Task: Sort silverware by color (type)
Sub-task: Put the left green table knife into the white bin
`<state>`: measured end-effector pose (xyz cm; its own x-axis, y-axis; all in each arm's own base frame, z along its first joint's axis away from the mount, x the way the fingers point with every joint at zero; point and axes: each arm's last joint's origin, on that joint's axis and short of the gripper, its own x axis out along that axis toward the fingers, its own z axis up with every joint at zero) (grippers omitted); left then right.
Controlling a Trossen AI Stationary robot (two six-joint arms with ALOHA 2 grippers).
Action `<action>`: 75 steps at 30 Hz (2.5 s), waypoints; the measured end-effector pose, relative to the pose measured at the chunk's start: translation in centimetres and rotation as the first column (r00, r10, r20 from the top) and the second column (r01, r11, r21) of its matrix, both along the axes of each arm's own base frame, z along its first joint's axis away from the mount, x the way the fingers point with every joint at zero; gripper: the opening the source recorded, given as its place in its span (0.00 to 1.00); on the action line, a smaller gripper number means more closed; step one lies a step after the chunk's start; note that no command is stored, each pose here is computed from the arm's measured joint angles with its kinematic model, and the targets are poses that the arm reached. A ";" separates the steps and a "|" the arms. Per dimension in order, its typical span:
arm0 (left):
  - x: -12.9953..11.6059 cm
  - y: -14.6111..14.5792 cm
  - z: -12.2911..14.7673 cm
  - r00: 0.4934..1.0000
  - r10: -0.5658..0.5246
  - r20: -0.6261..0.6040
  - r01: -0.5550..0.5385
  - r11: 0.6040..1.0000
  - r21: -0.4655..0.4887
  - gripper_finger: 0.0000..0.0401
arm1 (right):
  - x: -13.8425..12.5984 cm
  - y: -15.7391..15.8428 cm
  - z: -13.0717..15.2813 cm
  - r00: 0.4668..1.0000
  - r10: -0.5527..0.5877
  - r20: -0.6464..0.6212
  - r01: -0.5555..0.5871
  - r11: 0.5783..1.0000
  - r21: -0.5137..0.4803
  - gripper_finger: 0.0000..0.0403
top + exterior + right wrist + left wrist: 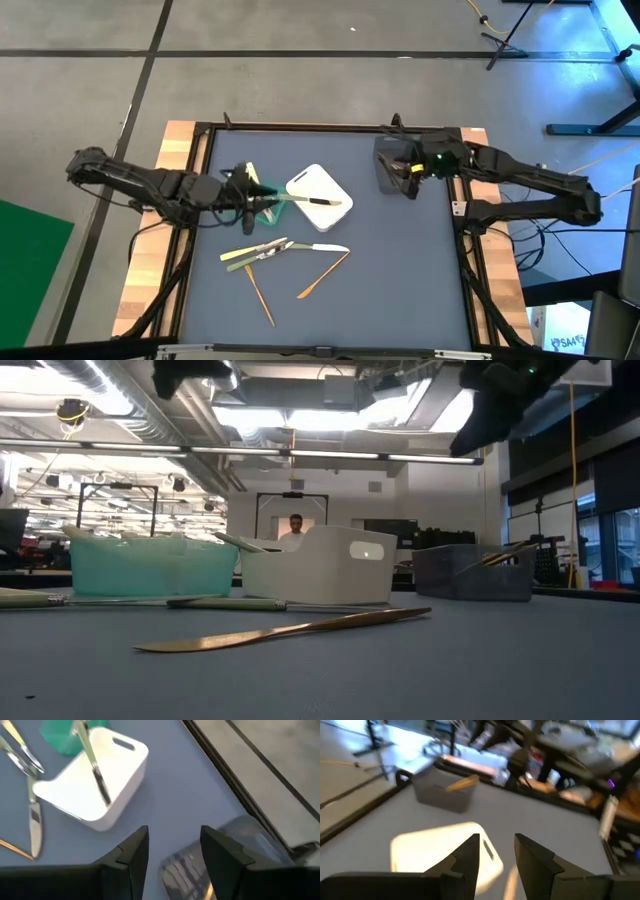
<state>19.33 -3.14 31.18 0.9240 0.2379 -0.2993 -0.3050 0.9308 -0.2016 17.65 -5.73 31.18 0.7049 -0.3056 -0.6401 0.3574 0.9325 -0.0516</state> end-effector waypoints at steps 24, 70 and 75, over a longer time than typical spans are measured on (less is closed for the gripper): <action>-4.8 -14.7 -9.1 0.968 0.074 -0.241 -0.041 0.990 0.138 0.29 | 0.5 0.3 -0.7 0.982 0.124 0.140 -0.131 0.991 0.040 0.42; -9.2 -16.3 -23.3 0.920 0.233 -0.314 -0.243 0.970 0.009 0.29 | 0.5 0.3 -0.7 0.985 0.111 0.134 -0.116 0.993 0.031 0.42; -8.6 -16.4 -23.4 0.925 0.212 -0.315 -0.209 0.977 0.045 0.29 | 0.5 0.3 -0.7 0.985 0.112 0.134 -0.117 0.993 0.031 0.42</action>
